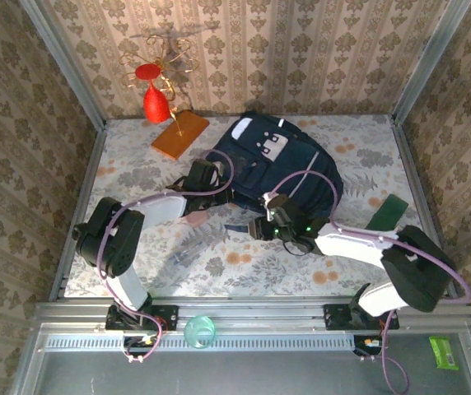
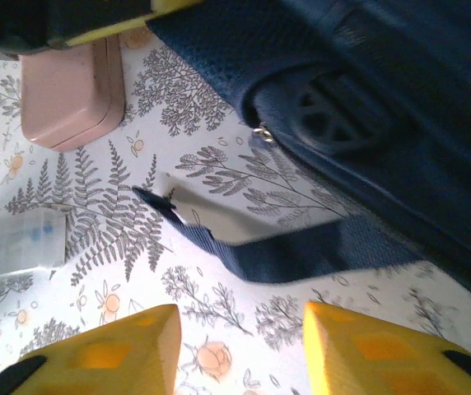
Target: Pack books, pencil case, and school supplies into a backpack
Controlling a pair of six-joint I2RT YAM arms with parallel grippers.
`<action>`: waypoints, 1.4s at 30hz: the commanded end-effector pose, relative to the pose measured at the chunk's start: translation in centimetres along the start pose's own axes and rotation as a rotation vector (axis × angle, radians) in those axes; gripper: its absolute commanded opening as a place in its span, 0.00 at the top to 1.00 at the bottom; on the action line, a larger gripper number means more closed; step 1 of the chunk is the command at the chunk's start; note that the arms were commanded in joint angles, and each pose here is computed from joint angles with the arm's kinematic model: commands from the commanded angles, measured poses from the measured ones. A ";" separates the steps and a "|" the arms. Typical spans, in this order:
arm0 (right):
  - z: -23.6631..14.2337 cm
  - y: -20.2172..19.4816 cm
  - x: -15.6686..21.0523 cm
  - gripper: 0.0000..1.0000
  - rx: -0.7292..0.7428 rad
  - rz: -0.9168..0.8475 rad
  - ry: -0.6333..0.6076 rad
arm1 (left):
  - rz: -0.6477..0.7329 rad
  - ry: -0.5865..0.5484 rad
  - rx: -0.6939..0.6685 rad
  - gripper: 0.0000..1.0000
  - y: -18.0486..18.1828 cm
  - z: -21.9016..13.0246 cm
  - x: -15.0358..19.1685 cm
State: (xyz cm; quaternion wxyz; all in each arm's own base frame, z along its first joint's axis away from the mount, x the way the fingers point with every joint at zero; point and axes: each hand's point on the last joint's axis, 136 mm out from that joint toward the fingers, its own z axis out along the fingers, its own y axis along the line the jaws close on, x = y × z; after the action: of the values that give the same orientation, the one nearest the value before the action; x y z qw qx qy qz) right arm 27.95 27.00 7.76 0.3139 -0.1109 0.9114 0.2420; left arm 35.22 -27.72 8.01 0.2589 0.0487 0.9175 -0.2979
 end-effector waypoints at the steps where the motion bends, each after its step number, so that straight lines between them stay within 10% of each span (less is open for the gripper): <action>1: 0.9 1.0 -2.5 0.59 0.012 -0.010 -0.116 | 0.016 0.005 0.110 1.00 -3.1 -1.1 -0.5; 26: 5.9 -2.8 -3.9 0.53 0.361 0.064 -0.383 | 0.015 -0.019 0.152 1.00 -4.1 -2.2 -1.5; 42: 4.8 -3.5 -2.8 0.98 0.379 0.094 -0.363 | -0.025 -0.025 0.132 1.00 -1.7 -1.8 -2.0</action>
State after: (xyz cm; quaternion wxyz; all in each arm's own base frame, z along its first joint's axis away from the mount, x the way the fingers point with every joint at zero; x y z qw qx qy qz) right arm 34.27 28.09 4.07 0.4674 0.0089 0.8772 0.1095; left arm 34.95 -27.88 9.19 0.2461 0.0463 0.9097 -0.3312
